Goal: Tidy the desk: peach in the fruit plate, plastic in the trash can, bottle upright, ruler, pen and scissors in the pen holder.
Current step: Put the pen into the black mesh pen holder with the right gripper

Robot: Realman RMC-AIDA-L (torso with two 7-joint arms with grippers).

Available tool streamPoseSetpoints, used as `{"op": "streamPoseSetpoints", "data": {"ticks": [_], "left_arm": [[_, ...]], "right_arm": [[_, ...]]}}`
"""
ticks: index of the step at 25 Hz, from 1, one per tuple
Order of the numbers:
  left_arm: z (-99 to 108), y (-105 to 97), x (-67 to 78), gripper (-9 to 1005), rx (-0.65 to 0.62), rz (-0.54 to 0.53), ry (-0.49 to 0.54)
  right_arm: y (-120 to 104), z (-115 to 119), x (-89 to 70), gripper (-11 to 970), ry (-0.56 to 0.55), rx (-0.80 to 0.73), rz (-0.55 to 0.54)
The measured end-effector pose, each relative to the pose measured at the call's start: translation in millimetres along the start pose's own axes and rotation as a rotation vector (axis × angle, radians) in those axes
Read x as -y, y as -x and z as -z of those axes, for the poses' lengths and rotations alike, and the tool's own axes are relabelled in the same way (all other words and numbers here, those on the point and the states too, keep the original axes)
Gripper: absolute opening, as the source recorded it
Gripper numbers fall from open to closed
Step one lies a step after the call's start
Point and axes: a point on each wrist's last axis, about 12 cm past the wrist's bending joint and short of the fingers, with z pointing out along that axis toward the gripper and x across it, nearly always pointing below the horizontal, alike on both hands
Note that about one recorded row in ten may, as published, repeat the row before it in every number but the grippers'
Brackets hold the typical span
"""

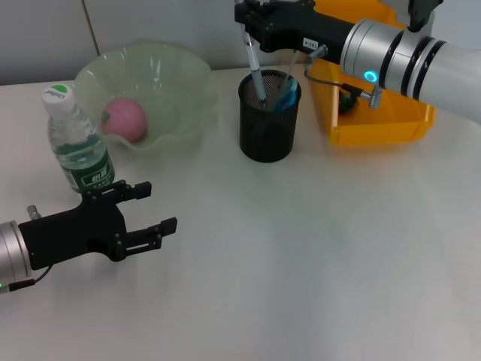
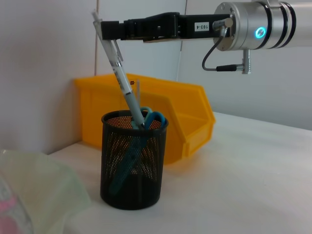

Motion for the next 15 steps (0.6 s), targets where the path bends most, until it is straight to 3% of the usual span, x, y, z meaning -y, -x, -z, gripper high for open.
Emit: {"op": "streamPoseSetpoints", "data": {"ticks": [15], "left_arm": [[-0.9, -0.7, 0.9, 797, -0.007, -0.005, -0.005]], "right_arm": [[-9.8, 0.4, -2.7, 243, -0.016, 0.003, 0.047]]}}
